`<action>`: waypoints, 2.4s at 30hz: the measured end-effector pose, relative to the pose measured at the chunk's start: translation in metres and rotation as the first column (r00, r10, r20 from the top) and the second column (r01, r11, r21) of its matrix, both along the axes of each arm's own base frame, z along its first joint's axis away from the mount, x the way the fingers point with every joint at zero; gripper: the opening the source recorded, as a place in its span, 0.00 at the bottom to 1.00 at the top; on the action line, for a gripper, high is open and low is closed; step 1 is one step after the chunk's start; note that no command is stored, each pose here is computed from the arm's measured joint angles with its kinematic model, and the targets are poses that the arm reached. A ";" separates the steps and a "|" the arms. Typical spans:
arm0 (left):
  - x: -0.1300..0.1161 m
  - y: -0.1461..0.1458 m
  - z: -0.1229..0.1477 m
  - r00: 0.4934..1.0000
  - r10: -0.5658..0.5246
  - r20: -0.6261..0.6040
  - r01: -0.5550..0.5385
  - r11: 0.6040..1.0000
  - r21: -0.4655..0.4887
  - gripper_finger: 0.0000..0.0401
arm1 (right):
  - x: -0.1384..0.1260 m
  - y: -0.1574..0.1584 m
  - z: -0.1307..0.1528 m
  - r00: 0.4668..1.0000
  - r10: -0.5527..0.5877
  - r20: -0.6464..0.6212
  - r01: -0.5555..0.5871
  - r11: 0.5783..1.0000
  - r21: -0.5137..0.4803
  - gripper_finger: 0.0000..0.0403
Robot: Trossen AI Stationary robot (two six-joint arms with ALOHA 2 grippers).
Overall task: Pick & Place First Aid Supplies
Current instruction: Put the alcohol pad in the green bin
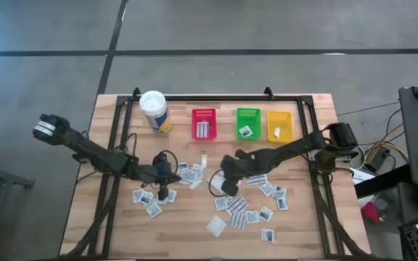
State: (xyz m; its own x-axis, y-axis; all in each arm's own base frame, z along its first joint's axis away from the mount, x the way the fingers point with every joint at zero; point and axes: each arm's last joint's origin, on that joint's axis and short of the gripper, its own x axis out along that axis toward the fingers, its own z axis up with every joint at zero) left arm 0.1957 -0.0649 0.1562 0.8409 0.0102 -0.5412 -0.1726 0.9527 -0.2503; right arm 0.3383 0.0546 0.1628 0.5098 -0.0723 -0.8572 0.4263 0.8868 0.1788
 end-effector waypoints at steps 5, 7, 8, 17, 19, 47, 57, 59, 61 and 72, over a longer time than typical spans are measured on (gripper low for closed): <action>0.003 -0.001 -0.012 0.998 0.020 -0.056 -0.020 1.000 -0.004 0.00 | -0.020 0.008 -0.002 0.998 -0.054 0.037 0.054 0.999 0.000 0.18; 0.004 -0.001 -0.016 0.997 0.024 -0.076 -0.024 1.000 -0.001 0.00 | -0.022 0.011 -0.002 0.994 -0.045 0.095 0.044 0.999 0.017 0.18; 0.004 -0.002 -0.018 0.996 0.026 -0.083 -0.026 1.000 0.003 0.00 | -0.023 0.011 -0.003 0.991 -0.042 0.130 0.039 0.999 0.025 0.18; 0.008 -0.001 -0.025 0.993 0.083 -0.079 -0.079 0.995 0.060 0.00 | -0.007 0.010 -0.009 0.899 -0.013 0.438 -0.010 0.999 0.050 0.18; 0.011 -0.001 -0.026 0.994 0.083 -0.066 -0.079 0.995 0.054 0.00 | -0.001 0.008 -0.011 0.888 0.001 0.460 -0.017 0.999 0.031 0.19; 0.036 -0.011 -0.059 0.997 0.052 -0.048 -0.048 0.995 0.089 0.00 | 0.071 -0.015 -0.023 0.872 0.180 0.456 -0.159 0.984 -0.085 0.32; 0.033 -0.011 -0.059 0.997 0.047 -0.056 -0.042 0.995 0.089 0.00 | 0.093 -0.024 -0.036 0.917 0.202 0.344 -0.182 0.979 -0.089 0.32; 0.033 -0.011 -0.059 0.997 0.046 -0.056 -0.041 0.995 0.088 0.00 | 0.095 -0.024 -0.038 0.920 0.200 0.337 -0.181 0.980 -0.088 0.32; 0.033 -0.011 -0.059 0.997 0.045 -0.056 -0.040 0.995 0.088 0.00 | 0.095 -0.024 -0.038 0.921 0.199 0.335 -0.180 0.980 -0.088 0.32; 0.033 -0.011 -0.060 0.997 0.045 -0.057 -0.040 0.995 0.087 0.00 | 0.098 -0.033 -0.040 0.921 0.169 0.350 -0.151 0.985 -0.079 0.33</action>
State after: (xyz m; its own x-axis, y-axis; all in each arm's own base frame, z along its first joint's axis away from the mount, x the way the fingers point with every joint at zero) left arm 0.2284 -0.0754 0.0966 0.8054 0.0939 -0.5852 -0.2254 0.9617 -0.1558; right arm 0.4366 0.0219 0.1230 0.7875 -0.0020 -0.6163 0.1950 0.9494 0.2460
